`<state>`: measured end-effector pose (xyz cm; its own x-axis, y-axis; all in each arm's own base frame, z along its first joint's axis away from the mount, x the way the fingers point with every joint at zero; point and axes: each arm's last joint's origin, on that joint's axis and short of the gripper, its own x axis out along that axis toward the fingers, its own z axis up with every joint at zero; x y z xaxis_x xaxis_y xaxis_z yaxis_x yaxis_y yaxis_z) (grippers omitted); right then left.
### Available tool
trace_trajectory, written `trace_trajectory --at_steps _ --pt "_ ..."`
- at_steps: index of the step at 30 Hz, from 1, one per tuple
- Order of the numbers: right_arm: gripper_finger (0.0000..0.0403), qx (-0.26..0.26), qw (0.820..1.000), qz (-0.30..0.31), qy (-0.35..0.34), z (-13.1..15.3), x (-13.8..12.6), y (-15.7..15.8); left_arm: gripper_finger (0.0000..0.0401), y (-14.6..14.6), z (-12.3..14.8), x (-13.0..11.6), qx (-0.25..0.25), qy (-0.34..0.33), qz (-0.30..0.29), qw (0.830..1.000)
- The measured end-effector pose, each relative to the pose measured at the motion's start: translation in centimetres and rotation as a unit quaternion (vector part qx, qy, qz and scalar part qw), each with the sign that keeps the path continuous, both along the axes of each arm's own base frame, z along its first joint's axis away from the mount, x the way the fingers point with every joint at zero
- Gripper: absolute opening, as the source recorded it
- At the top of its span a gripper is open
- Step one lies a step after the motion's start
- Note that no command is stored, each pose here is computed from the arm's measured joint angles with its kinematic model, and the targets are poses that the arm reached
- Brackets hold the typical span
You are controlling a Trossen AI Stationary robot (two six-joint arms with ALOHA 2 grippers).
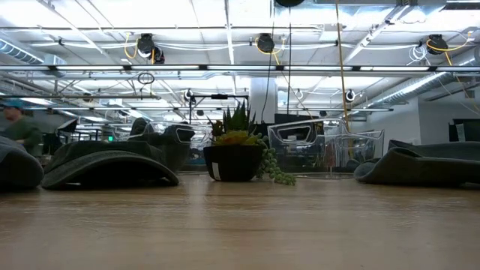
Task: Pick & Place hat
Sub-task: Put the top black cap into the left transparent bin
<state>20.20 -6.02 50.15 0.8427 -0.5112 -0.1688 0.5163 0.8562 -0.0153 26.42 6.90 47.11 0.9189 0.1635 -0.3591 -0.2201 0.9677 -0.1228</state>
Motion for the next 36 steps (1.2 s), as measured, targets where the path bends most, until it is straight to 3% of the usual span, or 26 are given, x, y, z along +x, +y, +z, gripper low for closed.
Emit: trace_trajectory --at_steps 8,16,22,27,36 --pt "0.0 0.031 0.996 0.085 -0.024 0.4 -0.1 2.8 0.0005 -0.2 0.2 -0.3 0.05 0.005 -0.039 0.998" --pt "0.0 0.108 0.97 0.212 -0.057 0.9 -1.0 4.4 0.0056 -0.9 0.6 -0.9 0.16 0.014 -0.096 0.982" --pt "0.0 0.157 0.955 0.246 -0.055 0.7 -0.8 4.6 0.0104 -1.9 0.9 -1.3 0.264 0.022 -0.147 0.953" --pt "0.0 0.197 0.948 0.248 -0.044 0.1 -0.2 4.6 0.0158 -2.6 1.1 -1.7 0.345 0.039 -0.15 0.926" --pt "0.0 0.287 0.914 0.285 -0.016 -1.1 2.3 4.8 0.0255 -4.3 2.1 -2.8 0.486 0.066 -0.139 0.86"
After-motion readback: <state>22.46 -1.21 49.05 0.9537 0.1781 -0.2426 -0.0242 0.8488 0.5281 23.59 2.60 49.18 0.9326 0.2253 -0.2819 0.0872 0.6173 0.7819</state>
